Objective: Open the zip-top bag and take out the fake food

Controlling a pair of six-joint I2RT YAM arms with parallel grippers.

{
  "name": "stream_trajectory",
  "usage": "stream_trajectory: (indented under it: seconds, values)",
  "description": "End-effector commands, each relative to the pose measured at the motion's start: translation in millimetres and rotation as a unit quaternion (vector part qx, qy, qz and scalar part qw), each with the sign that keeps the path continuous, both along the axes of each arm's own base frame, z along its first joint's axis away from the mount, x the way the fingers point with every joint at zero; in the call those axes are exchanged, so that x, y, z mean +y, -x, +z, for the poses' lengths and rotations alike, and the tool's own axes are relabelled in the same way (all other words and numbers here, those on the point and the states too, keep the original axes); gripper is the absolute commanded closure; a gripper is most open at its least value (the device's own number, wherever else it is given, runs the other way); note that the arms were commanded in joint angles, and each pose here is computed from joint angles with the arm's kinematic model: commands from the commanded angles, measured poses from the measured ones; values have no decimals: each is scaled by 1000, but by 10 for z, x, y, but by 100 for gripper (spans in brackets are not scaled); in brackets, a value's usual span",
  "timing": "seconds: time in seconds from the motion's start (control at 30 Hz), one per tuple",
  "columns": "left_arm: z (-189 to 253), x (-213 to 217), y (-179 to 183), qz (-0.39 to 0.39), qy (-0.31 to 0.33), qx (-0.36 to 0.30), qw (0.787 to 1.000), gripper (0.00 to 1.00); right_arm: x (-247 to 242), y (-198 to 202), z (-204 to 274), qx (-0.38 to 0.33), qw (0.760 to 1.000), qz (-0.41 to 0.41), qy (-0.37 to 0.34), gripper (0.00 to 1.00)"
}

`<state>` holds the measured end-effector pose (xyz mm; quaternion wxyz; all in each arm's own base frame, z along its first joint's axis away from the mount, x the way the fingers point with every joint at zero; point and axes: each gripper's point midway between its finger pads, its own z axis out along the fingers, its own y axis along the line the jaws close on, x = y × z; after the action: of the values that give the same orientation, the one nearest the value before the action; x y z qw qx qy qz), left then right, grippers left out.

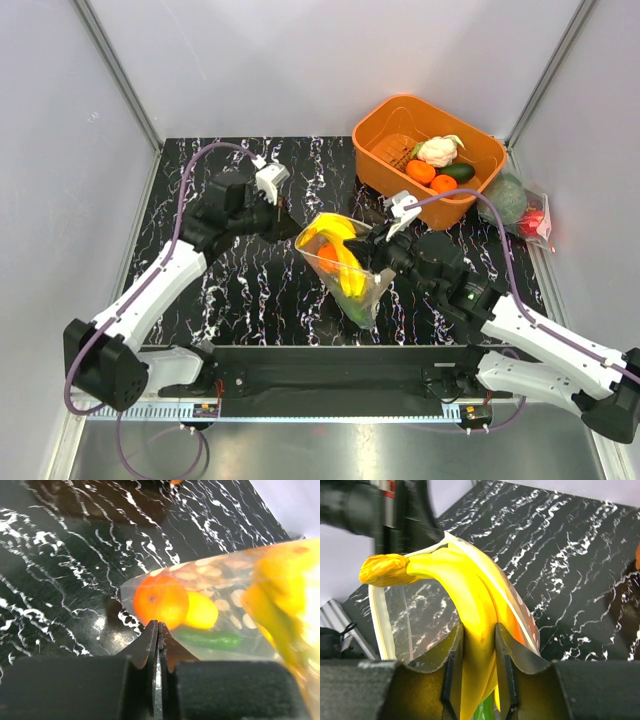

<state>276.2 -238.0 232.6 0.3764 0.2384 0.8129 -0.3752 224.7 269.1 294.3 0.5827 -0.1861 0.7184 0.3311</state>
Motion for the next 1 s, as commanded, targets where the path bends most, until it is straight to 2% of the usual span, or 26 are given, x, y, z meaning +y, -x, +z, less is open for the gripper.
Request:
stream_trajectory:
  seconds: [0.0,0.07,0.13,0.17,0.23,0.33,0.4,0.63,0.97]
  values:
    - [288,173,4,62,15,-47,997,83,-1,-103,183,-20,998,-31,-44,100]
    - [224,415,-61,151,-4,-33,988,77,-24,-161,116,-14,998,-50,-42,100]
    - [229,563,9,196,3,-31,980,63,-25,-216,73,-12,997,-63,-39,100]
    - [250,562,48,209,26,-18,977,60,-18,-231,51,-10,997,-65,-38,100]
    - [287,520,182,204,70,-12,977,50,1,-286,15,-11,997,-74,-35,100]
    - [338,452,341,199,131,15,971,47,9,-375,-33,-9,995,-95,-33,100]
    - [389,420,416,198,166,31,966,39,12,-426,-45,-8,994,-107,-37,100]
    - [420,177,482,158,241,68,955,33,60,-522,-162,3,991,-125,-39,100]
    - [459,-92,391,136,268,71,951,29,71,-519,-235,8,992,-123,-31,100]
